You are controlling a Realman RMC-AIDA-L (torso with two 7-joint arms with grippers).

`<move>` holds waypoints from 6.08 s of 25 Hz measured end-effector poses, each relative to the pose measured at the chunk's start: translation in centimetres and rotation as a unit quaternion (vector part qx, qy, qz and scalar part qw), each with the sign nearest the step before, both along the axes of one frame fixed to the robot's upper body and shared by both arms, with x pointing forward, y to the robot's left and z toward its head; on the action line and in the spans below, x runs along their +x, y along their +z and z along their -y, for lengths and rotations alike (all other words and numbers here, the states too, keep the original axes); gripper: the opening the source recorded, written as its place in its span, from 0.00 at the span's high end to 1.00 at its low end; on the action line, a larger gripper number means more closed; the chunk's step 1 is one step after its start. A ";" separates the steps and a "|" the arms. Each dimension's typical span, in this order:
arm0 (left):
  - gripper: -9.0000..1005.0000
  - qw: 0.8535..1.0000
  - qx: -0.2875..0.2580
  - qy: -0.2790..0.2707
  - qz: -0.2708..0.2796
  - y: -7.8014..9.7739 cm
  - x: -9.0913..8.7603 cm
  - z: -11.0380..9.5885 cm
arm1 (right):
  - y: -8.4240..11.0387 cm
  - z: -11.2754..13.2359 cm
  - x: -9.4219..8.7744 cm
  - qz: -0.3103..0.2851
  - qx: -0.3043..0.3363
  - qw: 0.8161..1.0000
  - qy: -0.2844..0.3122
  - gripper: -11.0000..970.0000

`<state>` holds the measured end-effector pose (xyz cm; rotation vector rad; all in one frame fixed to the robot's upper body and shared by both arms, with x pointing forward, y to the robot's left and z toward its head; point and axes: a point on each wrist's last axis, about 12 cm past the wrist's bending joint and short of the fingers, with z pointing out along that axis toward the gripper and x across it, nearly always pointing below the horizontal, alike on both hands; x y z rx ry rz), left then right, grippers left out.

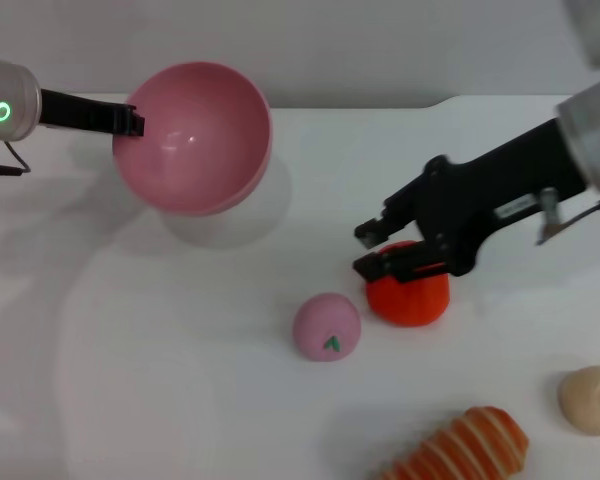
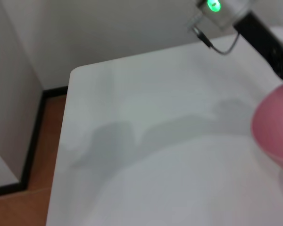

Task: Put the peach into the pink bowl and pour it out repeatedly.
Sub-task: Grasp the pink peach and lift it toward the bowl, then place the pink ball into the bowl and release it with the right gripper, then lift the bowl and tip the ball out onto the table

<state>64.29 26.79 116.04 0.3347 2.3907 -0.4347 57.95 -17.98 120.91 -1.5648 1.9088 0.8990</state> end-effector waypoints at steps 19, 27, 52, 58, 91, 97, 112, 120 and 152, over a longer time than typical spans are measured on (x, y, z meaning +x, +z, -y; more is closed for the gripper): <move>0.94 1.000 -0.003 -0.015 -0.025 -1.0 -0.6 0.7 | -9.2 -2.9 1.8 -0.023 -0.095 0.992 -0.077 0.63; 0.94 0.999 -0.005 -0.017 -0.027 -1.5 -0.9 1.3 | -11.2 -3.6 1.6 -0.034 -0.105 0.990 -0.089 0.63; 0.94 0.999 -0.004 -0.016 -0.028 -2.1 -1.1 1.3 | -11.1 -4.1 1.8 -0.023 -0.100 0.990 -0.094 0.93; 0.94 0.999 -0.006 -0.013 -0.031 -2.3 -1.1 1.1 | -7.9 -3.8 1.5 0.000 -0.069 0.994 -0.083 0.96; 0.94 0.983 -0.032 -0.164 -0.082 -2.9 -3.7 6.9 | -2.9 -3.9 0.7 0.041 0.083 0.986 -0.138 0.88; 0.94 0.983 -0.038 -0.159 -0.080 -2.9 -3.6 6.8 | -3.2 -3.5 0.7 0.034 0.083 0.986 -0.143 0.87; 0.94 0.984 -0.038 -0.154 -0.079 -3.2 -3.6 6.7 | -2.6 -2.7 0.9 0.043 0.107 0.981 -0.153 0.56; 0.94 0.985 -0.038 -0.151 -0.075 -3.2 -3.5 6.6 | -1.0 0.5 -0.1 0.117 0.246 0.950 -0.154 0.48; 0.94 0.919 -0.189 -0.256 0.231 -2.9 -6.7 14.6 | -8.1 20.3 -8.8 0.461 0.477 0.534 -0.524 0.50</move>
